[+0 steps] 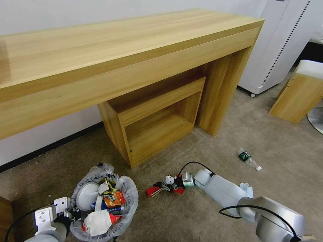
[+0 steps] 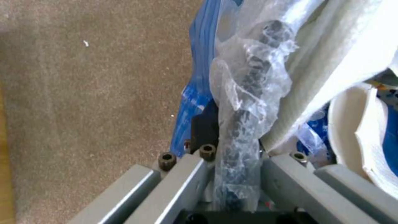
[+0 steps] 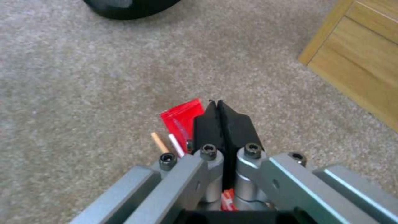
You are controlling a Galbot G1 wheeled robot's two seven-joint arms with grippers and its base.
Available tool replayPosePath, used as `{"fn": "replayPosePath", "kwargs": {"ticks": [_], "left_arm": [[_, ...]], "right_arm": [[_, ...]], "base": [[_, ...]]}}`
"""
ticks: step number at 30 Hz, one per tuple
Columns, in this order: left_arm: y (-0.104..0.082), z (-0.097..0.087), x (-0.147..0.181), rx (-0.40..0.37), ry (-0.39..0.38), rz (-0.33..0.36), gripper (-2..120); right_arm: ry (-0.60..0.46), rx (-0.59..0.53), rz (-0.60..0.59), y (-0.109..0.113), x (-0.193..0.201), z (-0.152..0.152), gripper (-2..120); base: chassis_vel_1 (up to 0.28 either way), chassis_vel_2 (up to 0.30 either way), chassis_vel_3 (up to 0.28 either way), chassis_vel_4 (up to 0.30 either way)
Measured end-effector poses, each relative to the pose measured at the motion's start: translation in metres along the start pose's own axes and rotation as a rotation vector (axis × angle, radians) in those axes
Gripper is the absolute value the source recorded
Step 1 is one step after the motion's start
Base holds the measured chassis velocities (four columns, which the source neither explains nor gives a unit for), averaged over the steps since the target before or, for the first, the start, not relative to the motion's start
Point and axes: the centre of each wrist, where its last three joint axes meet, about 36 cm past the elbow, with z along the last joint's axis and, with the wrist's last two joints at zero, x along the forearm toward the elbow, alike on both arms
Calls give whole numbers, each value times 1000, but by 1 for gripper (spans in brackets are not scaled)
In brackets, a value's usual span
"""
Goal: Pick up the trash bin and place the garbage on the floor into it.
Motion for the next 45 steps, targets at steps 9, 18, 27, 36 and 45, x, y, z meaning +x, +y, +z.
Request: {"fn": "replayPosePath", "kwargs": {"ticks": [9,18,27,36,45], "left_arm": [[-1,0,3,2,1,-1,0],[-1,0,4,3,5,-1,0],[-1,3,3,2,17,5,0],[-5,9,0,-5,27,13,0],[-8,11,-1,-9,28,28,0]], "right_arm": [[2,9,-18,2,5,0,17],[32,6,-4,7,7,7,49],[72,21,15,1,20,14,83],[125,23,65,0,49,29,100],[138,16,102,2,57,34,100]], "base": [[0,0,0,0],[0,0,0,0],[0,0,0,0],[0,0,0,0],[0,0,0,0]]}}
